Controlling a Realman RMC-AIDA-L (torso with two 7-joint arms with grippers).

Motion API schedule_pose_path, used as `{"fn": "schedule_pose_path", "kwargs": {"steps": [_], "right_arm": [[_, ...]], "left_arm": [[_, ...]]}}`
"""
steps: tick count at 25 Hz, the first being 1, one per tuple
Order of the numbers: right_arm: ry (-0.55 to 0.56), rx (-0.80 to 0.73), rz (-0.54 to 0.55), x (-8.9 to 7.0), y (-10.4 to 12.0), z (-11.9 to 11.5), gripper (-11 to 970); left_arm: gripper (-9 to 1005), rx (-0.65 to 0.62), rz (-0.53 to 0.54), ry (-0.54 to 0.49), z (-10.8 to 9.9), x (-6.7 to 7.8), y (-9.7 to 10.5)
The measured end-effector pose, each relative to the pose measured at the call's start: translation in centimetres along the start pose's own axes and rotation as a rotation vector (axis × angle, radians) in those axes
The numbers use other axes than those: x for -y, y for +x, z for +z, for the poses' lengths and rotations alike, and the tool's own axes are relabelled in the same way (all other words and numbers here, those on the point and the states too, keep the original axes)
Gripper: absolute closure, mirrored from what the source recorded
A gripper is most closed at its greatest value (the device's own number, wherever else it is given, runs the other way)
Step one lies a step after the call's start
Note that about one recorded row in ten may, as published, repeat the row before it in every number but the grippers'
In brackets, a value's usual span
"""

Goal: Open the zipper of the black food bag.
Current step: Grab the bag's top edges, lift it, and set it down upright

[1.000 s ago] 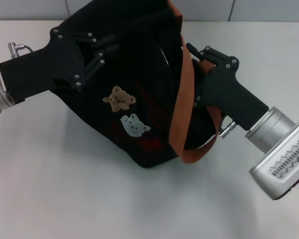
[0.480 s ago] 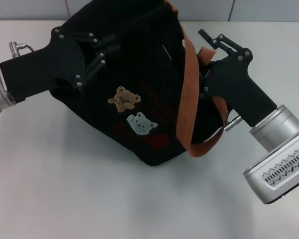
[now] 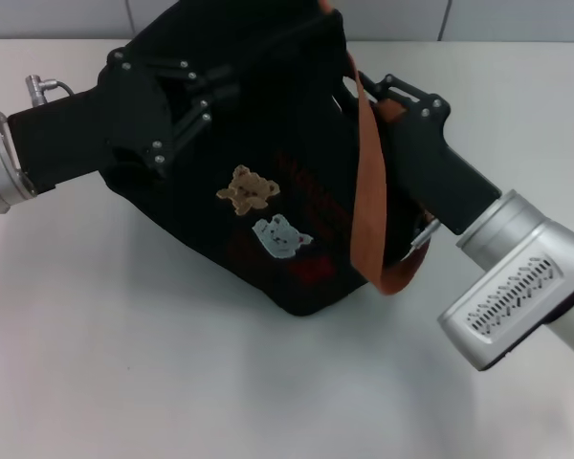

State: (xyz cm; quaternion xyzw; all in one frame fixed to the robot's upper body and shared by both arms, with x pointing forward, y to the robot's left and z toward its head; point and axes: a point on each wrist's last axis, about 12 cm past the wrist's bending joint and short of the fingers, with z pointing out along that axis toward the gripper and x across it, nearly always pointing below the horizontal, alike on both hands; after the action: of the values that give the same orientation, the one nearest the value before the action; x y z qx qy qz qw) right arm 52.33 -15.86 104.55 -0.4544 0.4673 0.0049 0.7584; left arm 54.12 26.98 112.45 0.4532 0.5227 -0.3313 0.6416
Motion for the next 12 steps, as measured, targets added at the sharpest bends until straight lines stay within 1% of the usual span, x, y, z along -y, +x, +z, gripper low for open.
{"fn": "schedule_pose_path", "kwargs": {"steps": [6, 12], "right_arm": [[-0.017, 0.025, 0.009, -0.4, -0.5, 0.4, 563], [0.017, 0.056, 0.024, -0.1, -1.1, 1.0, 564]], "left_arm": [[905, 0.000, -0.005, 0.015, 0.3, 0.1, 0.0], [902, 0.001, -0.006, 0.028, 0.4, 0.2, 0.0]]}}
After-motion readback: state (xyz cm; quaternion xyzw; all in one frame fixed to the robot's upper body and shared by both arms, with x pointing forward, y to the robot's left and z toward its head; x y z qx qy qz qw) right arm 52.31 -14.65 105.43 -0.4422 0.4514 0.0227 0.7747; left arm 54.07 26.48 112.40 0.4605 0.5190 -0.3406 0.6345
